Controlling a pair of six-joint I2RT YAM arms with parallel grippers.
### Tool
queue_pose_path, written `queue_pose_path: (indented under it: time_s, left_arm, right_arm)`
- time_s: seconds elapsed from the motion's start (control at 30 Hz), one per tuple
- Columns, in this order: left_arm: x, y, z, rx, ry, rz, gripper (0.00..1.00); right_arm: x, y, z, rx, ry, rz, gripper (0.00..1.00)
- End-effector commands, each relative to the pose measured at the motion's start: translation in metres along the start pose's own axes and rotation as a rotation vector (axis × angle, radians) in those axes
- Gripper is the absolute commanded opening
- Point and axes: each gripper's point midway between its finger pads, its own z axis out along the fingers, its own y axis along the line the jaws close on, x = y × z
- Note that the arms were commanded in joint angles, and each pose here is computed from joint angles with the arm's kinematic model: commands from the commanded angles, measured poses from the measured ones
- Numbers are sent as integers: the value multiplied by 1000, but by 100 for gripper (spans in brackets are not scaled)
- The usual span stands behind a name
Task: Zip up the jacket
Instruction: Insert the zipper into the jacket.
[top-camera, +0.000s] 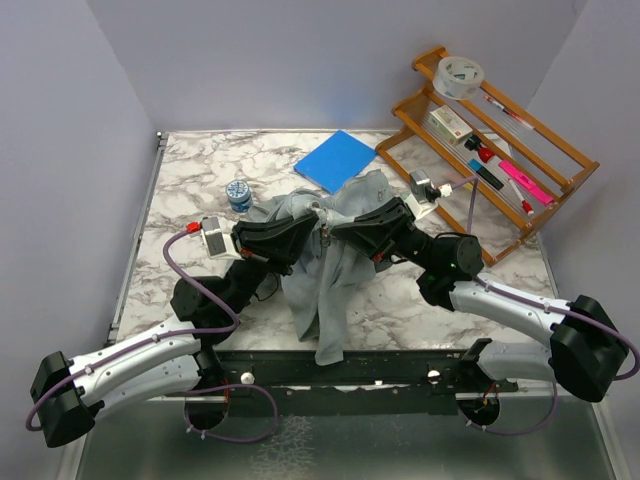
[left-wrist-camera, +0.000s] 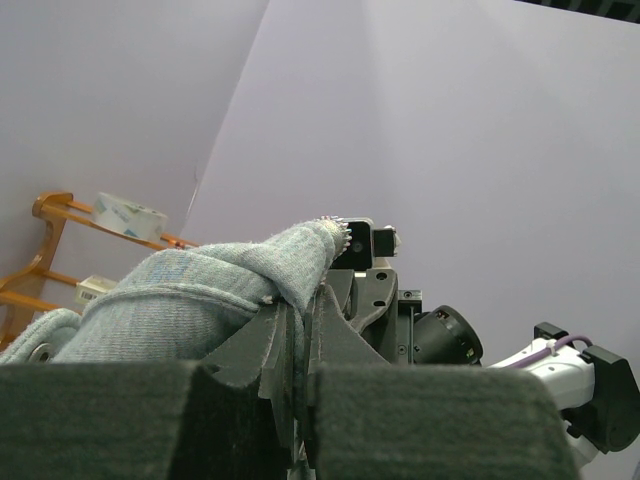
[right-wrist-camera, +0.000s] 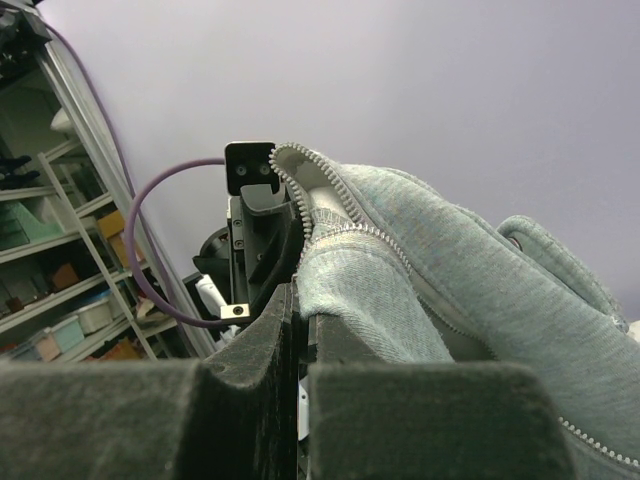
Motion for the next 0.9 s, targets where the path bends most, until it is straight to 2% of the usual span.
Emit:
queue_pose_path:
  time_s: [0.0,0.87]
  left_arm:
    - [-46,-27,6,93,-141,-15,0]
    - [-26,-23,9,98,-98,-29,0]
  right_arm:
    - [-4,1,0,4,-31,-5,0]
    - [-13,8,5,-21,-53,-20,0]
